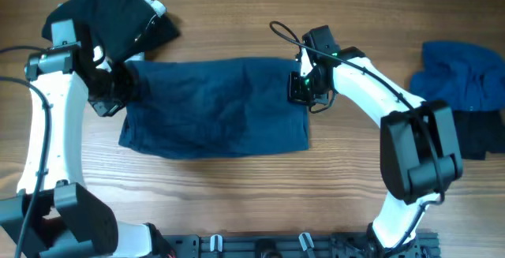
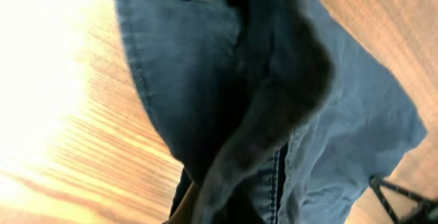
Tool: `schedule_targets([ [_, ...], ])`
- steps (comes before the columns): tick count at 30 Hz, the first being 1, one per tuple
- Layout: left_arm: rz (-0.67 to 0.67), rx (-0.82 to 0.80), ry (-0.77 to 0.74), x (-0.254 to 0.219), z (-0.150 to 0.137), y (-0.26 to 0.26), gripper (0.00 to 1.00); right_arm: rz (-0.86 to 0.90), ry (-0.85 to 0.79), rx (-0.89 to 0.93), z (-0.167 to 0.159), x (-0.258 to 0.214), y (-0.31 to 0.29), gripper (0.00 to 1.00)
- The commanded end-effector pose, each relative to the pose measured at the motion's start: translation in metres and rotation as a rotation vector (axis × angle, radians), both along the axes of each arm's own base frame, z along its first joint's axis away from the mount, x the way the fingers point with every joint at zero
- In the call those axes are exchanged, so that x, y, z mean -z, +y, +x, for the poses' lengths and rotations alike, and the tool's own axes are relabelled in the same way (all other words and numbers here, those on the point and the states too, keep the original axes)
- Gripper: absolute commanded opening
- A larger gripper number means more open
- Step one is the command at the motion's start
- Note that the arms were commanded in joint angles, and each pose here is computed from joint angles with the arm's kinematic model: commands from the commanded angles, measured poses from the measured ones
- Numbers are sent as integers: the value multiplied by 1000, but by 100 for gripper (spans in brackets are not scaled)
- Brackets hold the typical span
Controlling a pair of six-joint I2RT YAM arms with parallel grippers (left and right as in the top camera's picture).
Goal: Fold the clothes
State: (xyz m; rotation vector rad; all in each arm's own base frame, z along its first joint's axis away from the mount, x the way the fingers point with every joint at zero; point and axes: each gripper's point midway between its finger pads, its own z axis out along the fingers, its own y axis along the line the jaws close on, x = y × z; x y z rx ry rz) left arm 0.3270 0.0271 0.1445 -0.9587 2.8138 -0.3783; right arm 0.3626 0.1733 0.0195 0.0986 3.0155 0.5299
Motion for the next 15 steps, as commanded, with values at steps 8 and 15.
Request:
schedule_targets([
  [8, 102, 92, 47, -18, -12, -36, 4, -68, 54, 30, -2, 26, -8, 8],
  [15, 170, 203, 33, -15, -11, -85, 4, -57, 63, 8, -5, 25, -5, 7],
])
